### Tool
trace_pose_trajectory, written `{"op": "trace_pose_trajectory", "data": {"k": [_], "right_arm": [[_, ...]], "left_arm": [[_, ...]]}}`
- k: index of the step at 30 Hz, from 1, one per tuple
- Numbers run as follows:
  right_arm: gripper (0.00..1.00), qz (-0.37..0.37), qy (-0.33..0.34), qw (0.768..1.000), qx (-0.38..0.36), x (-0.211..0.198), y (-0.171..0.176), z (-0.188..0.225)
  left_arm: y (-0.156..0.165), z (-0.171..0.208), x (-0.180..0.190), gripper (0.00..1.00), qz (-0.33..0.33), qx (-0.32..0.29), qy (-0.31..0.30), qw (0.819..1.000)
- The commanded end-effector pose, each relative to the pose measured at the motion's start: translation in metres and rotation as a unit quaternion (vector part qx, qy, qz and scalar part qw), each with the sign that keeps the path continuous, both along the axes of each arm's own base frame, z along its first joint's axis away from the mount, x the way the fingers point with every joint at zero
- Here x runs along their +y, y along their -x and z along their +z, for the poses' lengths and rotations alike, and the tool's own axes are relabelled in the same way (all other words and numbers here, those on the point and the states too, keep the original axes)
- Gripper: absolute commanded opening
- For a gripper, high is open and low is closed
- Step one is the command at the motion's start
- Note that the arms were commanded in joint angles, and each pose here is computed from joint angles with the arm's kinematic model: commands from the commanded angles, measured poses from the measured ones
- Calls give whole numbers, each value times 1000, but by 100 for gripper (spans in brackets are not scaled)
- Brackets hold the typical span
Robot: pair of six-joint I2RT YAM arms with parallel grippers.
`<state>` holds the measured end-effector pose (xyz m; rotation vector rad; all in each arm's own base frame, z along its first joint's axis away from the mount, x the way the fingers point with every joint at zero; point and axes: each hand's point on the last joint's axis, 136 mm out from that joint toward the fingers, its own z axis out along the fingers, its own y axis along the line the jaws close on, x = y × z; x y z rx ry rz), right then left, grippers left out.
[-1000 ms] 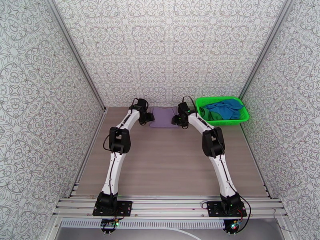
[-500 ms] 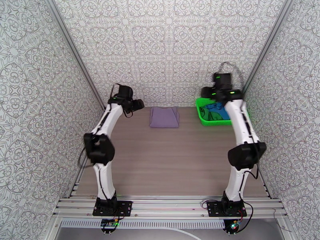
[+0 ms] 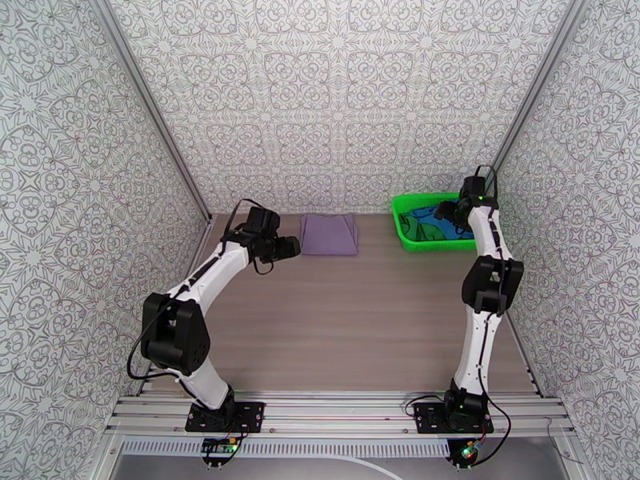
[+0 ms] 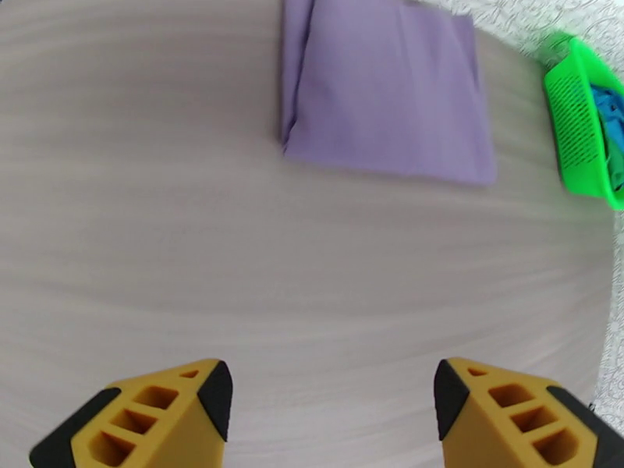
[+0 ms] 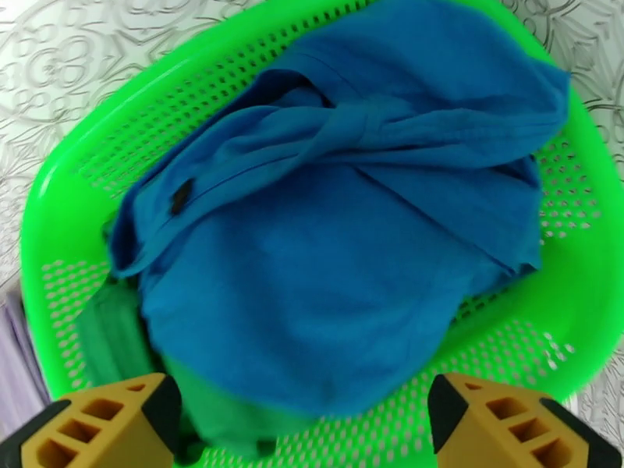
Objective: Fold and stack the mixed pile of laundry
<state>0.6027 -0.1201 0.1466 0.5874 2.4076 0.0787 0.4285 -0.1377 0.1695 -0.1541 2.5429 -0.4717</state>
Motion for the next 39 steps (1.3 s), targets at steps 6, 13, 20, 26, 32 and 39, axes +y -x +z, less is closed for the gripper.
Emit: {"op": "trace_pose_trajectory", "data": {"k": [6,13,20,26,32,39], "right_arm": [[89,-43,-16,998,-43,-36,-36,-26],[80,-51,-39,996,-54,-39,-51,-49],[0,-34,-51,994,-88,-34,-60,-31],[0,-17,-24,979,-203,-24,-49,65],[0,10,47,919,-392,15,12,205],[0,45,88,836,-540,73,95,342]], "left_arm": [[-1,4,-9,72,-17,-36,-26,999],[-7,-11,-20,71,-30,-22,-45,998],[-9,-10,-28,69,-36,-23,-62,997],[-3,8,-31,64,-36,-44,-69,996],[6,20,-30,62,-29,-65,-55,996],[14,27,-28,59,-27,-75,-44,996]]}}
